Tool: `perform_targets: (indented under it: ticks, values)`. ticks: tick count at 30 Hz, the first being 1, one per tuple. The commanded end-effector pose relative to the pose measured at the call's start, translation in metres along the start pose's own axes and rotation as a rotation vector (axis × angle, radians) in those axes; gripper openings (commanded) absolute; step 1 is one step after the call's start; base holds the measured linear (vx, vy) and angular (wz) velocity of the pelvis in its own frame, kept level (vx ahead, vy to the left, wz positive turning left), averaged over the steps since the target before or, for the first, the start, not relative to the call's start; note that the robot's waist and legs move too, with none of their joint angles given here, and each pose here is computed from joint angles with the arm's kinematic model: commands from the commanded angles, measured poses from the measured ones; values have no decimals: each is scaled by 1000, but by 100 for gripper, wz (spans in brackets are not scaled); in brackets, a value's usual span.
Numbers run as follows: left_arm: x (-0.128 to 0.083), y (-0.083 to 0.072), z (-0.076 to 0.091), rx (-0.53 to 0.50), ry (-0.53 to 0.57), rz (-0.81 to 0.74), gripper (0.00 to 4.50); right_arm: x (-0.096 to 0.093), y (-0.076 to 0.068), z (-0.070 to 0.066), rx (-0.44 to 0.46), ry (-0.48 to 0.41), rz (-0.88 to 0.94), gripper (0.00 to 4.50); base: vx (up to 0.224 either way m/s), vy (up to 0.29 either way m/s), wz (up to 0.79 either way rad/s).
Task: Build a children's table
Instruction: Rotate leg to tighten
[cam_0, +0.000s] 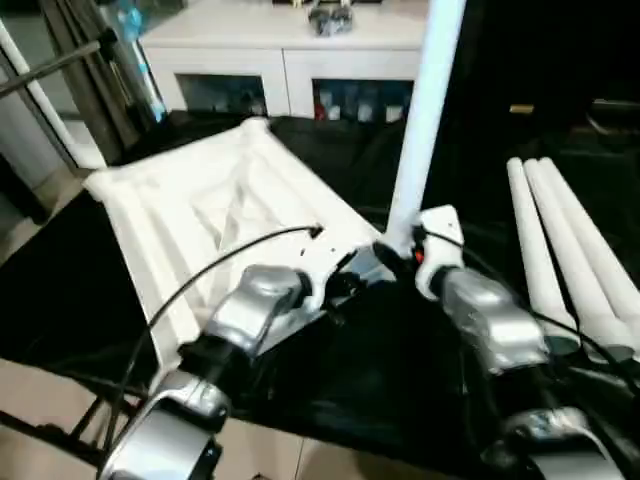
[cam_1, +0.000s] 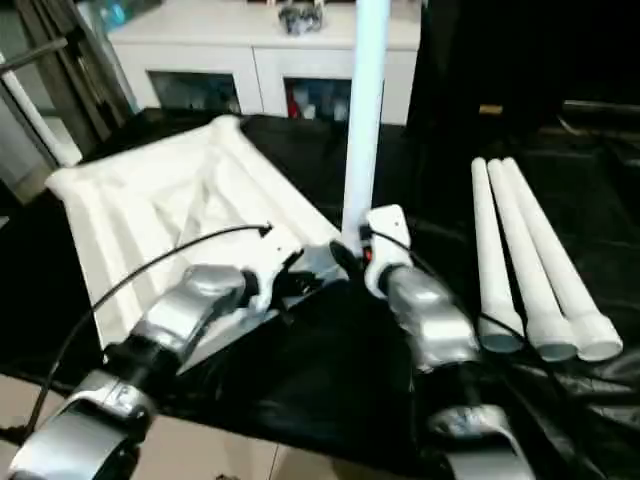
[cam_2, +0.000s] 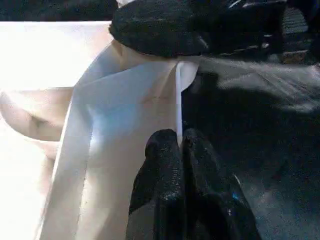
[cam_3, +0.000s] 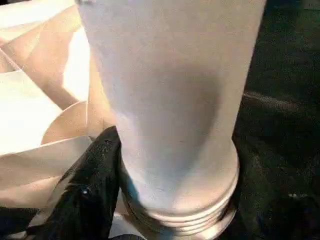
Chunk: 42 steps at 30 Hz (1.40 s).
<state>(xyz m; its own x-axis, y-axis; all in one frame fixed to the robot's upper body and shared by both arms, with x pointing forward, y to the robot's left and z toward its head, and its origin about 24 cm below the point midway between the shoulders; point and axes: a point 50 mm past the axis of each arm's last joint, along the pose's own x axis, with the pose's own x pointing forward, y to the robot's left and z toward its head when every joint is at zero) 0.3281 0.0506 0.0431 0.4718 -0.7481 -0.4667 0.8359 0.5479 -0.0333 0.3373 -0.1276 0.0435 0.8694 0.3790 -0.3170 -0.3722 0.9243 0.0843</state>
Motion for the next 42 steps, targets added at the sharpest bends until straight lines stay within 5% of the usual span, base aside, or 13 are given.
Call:
perform_targets:
  ticks: [1, 8, 16, 25, 42]
  values:
    - [6, -11, 13, 76, -44, -70, 0, 4, 20, -18, 51, 64, 95, 348, 0, 0, 0]
    - [-10, -8, 3, 114, -44, -159, 0, -7, 10, -2, -70, 8, 210, 414, 0, 0, 0]
    - [-36, -3, -11, 158, -13, -312, 0, -38, -17, 10, -299, 56, 412, 439, 0, 0, 0]
    - [-56, -4, -21, 162, 19, -439, 0, -59, -17, 11, -320, 101, 617, 439, 0, 0, 0]
    - [-57, -6, -24, 160, 25, -435, 0, -61, -3, 0, -267, 132, 686, 290, 0, 0, 0]
